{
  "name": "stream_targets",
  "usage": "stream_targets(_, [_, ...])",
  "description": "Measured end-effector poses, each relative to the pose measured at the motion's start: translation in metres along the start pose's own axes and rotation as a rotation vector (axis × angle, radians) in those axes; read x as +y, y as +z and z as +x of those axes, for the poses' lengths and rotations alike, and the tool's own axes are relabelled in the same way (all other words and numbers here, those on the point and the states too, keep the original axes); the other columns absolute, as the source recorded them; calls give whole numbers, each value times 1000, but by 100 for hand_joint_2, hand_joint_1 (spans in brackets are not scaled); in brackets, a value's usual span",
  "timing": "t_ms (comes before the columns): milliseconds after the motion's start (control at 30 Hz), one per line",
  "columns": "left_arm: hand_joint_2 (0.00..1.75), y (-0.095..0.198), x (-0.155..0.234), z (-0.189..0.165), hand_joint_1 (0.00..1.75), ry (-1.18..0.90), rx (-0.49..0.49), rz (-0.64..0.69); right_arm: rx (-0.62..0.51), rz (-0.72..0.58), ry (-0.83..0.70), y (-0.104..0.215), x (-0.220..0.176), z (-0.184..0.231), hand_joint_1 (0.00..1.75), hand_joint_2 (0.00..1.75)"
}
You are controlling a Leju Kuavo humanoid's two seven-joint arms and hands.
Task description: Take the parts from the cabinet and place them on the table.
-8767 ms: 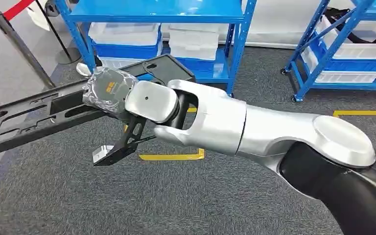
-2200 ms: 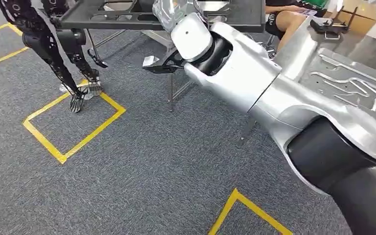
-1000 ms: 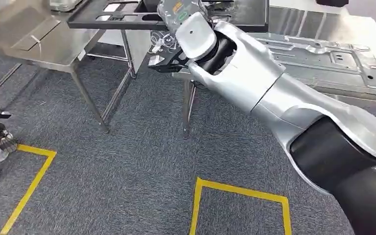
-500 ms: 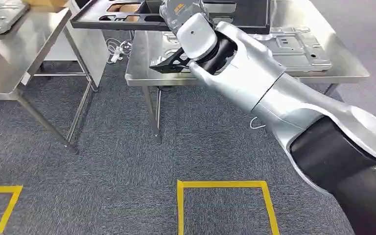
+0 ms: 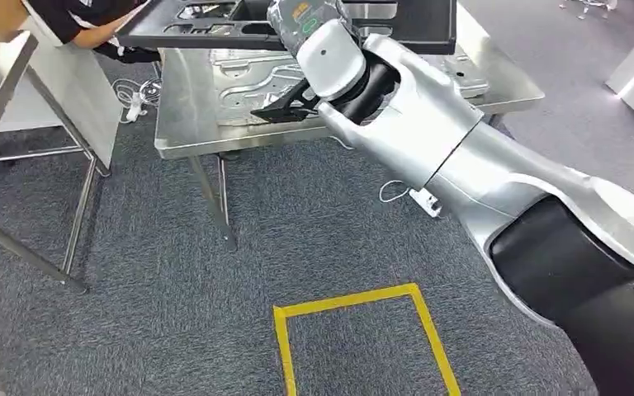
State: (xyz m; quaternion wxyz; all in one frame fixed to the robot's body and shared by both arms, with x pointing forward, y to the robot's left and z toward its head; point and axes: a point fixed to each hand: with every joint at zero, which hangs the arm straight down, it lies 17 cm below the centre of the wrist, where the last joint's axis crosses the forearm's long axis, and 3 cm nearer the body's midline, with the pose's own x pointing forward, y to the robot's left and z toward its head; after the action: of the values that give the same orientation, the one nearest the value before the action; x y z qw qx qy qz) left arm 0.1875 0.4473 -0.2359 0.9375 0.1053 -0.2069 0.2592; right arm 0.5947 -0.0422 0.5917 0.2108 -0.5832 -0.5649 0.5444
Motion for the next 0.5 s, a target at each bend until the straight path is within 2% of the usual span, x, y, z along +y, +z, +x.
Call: stream_targets(500, [175, 0, -3, 2, 0, 0, 6, 2, -51, 4, 0, 1, 3, 16, 175, 175])
